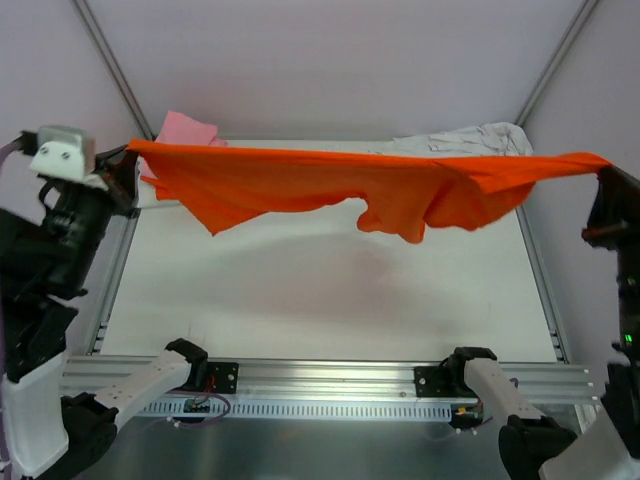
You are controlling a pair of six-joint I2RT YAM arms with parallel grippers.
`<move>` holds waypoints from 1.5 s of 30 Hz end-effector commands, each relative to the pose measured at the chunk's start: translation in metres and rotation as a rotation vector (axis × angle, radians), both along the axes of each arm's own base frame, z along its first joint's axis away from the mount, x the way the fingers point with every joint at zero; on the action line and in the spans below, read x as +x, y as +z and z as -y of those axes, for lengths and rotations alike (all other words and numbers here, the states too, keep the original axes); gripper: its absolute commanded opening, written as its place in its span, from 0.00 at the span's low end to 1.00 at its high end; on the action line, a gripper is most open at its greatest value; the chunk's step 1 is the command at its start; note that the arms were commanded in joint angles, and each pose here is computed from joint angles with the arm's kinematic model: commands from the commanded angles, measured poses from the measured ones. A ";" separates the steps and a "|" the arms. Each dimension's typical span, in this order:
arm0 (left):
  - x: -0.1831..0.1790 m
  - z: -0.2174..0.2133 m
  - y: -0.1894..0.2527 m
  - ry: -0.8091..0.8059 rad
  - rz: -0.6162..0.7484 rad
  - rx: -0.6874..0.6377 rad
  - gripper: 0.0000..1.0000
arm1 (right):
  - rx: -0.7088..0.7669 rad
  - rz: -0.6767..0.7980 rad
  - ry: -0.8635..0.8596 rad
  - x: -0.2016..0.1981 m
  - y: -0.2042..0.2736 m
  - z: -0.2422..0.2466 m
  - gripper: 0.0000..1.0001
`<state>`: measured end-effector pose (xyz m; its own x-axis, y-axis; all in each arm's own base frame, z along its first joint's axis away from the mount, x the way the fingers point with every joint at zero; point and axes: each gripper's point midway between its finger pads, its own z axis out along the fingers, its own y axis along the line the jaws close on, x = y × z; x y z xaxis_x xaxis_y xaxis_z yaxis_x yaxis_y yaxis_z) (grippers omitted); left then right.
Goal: Fold and stack the t-shirts
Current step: Flatten out the tshirt
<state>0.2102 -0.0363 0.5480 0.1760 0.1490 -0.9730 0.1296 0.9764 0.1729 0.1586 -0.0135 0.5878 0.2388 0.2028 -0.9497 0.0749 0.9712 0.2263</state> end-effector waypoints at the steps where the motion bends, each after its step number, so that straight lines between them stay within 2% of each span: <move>1: -0.039 -0.022 -0.003 0.025 -0.029 -0.052 0.00 | -0.021 0.050 -0.102 -0.038 0.009 0.018 0.00; 7: -0.068 -0.040 0.008 0.046 0.003 -0.073 0.00 | -0.018 0.100 -0.122 -0.060 0.020 0.021 0.00; 15: -0.056 -0.029 -0.004 0.026 -0.037 -0.088 0.00 | -0.031 0.046 -0.088 -0.036 0.007 0.017 0.00; 18: -0.036 -0.019 -0.019 0.021 -0.078 -0.084 0.00 | -0.051 -0.035 -0.090 -0.009 -0.015 0.017 0.00; 23: 0.017 0.008 -0.075 0.021 -0.219 -0.035 0.00 | -0.042 -0.155 -0.053 0.046 -0.060 0.009 0.01; 30: 0.090 0.038 -0.170 0.052 -0.355 0.014 0.00 | -0.003 -0.392 0.008 0.141 -0.162 -0.005 0.00; 40: 0.184 0.062 -0.241 0.127 -0.383 0.165 0.00 | 0.069 -0.531 0.107 0.241 -0.235 -0.028 0.00; 44: 0.208 0.076 -0.280 0.110 -0.436 0.185 0.00 | 0.122 -0.587 0.183 0.274 -0.265 -0.044 0.00; 45: 0.216 0.078 -0.282 0.113 -0.428 0.172 0.00 | 0.134 -0.634 0.195 0.287 -0.286 -0.048 0.00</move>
